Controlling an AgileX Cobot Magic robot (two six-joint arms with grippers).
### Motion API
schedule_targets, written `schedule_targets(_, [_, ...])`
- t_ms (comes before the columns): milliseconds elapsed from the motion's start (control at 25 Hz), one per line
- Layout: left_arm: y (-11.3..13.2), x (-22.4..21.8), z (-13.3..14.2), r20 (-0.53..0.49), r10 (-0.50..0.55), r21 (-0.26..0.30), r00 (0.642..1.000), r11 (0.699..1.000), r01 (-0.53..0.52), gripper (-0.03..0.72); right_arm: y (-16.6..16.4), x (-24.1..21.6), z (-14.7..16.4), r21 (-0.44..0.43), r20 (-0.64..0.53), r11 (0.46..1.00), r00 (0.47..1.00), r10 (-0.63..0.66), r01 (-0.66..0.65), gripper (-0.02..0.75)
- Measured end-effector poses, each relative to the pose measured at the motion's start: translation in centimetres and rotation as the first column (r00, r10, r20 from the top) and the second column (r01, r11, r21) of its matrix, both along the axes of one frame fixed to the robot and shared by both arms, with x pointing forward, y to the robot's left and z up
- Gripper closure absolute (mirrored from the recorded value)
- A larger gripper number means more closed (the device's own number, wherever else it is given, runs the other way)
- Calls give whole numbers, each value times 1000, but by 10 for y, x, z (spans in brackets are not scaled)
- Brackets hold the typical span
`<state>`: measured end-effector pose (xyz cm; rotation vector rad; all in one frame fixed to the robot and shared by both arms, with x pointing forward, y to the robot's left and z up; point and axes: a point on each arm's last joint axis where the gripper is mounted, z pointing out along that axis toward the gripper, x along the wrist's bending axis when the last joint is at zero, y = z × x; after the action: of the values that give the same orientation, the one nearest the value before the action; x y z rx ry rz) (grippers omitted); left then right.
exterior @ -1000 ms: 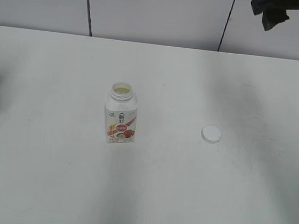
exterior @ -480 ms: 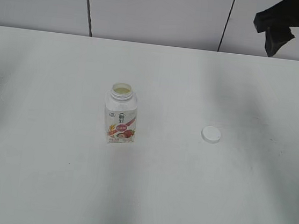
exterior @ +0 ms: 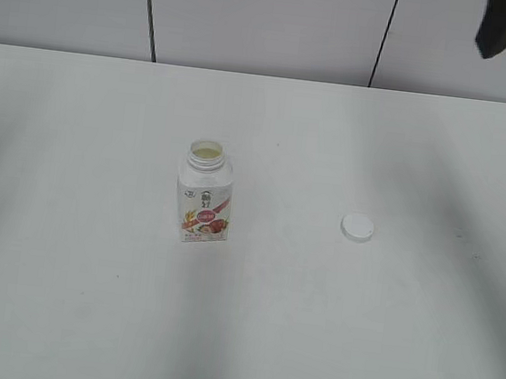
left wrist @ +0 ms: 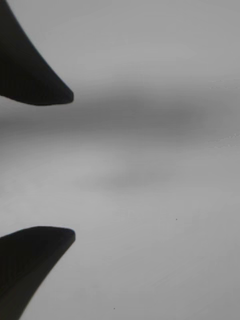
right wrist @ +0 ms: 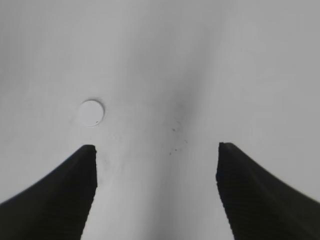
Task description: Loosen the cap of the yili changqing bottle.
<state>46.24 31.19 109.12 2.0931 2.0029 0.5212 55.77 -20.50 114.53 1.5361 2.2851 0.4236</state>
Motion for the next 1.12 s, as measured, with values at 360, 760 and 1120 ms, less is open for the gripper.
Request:
schedule_targets(360, [-2,-31,-1,-1,-12,-18,1000,1000,12,218,-78,-38,-1,-3,-18,978,978,-209,209,152])
schedule_targets(760, [-6,-90,-18,-28,-6,-57,1000,998,4,218,-84,-139,-25,64,-52,977,978,-203,206,152])
schedule_targets(1120, [-10,-146,-14,137,-7,-98,991,995,20,218,-89,-230,-29,116,148,975,968,-203,187,152])
